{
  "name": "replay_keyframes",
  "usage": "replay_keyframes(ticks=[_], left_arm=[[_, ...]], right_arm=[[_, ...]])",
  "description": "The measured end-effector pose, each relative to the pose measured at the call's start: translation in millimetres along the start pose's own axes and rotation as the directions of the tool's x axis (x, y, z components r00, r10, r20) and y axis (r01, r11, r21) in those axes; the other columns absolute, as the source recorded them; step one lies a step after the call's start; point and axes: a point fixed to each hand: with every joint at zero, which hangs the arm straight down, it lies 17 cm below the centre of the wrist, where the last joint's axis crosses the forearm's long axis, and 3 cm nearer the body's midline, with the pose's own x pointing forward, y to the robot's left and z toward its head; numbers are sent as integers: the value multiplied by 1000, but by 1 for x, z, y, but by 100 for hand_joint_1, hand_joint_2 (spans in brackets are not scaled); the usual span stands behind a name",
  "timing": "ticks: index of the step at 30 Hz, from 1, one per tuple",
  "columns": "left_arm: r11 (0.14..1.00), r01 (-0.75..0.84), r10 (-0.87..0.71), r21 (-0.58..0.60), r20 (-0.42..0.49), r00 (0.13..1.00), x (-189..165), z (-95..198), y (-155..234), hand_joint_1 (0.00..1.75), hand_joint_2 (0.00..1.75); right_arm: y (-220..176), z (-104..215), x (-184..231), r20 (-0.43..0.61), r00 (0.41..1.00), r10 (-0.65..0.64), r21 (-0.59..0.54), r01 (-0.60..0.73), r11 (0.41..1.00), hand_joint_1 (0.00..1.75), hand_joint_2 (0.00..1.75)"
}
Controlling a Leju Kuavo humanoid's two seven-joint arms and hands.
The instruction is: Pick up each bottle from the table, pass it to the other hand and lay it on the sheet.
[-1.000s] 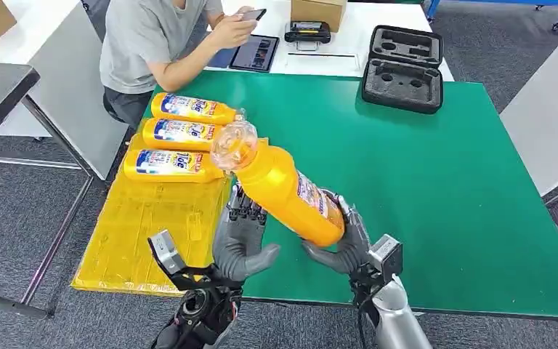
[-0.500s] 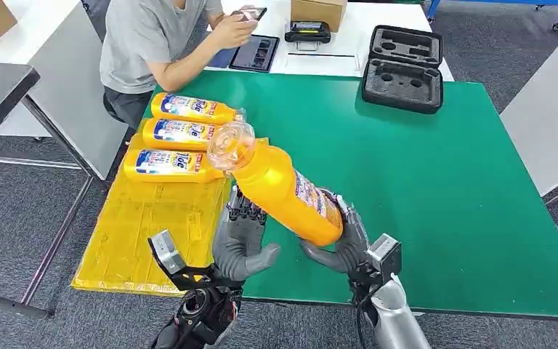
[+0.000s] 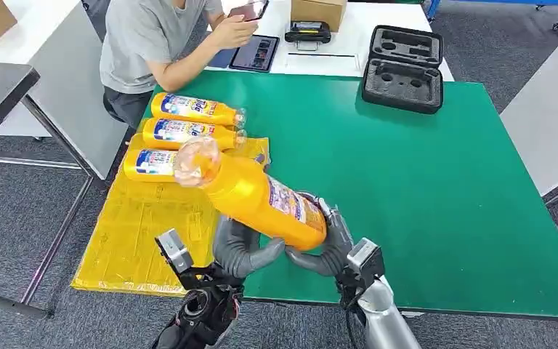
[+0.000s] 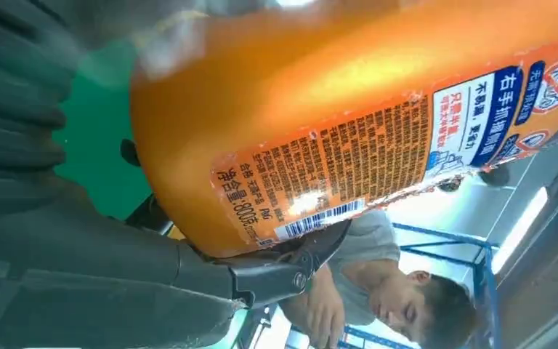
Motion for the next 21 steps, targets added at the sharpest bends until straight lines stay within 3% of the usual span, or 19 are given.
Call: replay_keyframes(ticks=[4,21], left_arm=[[990,125,-126,71,3,992,-1,-5,8,0,175],[997,76,-77,31,9,997,1,-6,-6,0,175]], right_arm=[[8,-1,-2,-4,1000,16,10,-16,1000,175,175],[10,4,-6,-10,999,-30,0,30,1000,175,175]])
